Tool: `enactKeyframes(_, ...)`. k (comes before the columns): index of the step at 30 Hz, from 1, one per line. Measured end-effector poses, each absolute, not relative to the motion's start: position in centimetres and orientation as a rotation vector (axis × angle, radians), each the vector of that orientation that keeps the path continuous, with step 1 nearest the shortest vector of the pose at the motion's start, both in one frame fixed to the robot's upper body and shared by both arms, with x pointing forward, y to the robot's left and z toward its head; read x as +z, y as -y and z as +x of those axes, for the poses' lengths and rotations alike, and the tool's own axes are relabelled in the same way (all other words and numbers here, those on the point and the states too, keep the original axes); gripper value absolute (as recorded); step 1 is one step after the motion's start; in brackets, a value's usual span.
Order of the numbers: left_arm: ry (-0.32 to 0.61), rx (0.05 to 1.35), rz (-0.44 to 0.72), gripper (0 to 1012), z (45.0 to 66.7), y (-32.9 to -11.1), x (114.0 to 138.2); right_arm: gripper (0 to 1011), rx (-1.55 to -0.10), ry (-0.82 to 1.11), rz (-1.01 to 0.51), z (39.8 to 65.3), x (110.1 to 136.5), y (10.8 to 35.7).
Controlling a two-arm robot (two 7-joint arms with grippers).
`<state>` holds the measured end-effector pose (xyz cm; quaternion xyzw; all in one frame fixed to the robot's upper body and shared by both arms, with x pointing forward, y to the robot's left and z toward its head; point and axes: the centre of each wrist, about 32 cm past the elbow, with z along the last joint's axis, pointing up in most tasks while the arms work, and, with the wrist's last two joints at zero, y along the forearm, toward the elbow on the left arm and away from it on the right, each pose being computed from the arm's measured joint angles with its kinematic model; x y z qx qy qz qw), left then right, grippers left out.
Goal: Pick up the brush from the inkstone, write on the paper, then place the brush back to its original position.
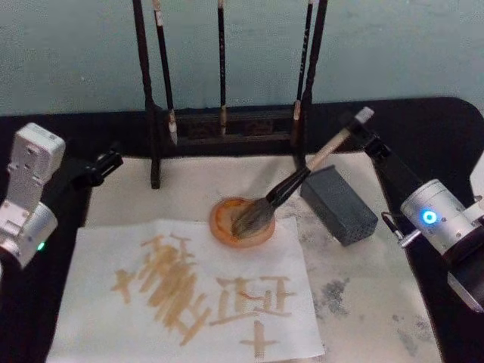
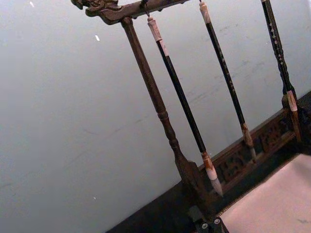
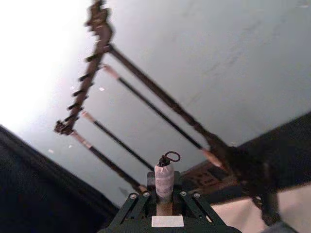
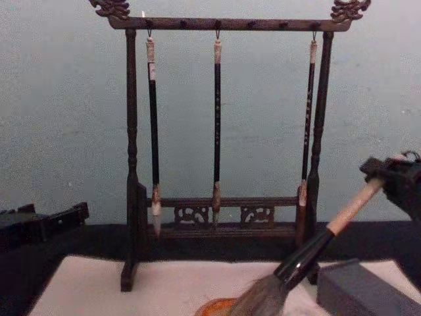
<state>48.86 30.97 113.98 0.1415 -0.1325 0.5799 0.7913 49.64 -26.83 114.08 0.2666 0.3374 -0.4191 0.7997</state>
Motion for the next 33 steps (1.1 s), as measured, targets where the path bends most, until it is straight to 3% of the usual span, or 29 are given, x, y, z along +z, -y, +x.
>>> enactKeyframes(21, 0.285, 1.248, 0.305, 1002, 48.9, -31.0, 114.0, 180, -0.776, -0.382, 0.227, 48.7, 121.3, 24.3)
enactKeyframes(33, 0.285, 1.248, 0.305, 1002, 48.9, -31.0, 114.0, 179, -0.688, -0.293, 0.152, 47.9, 123.3, 22.4)
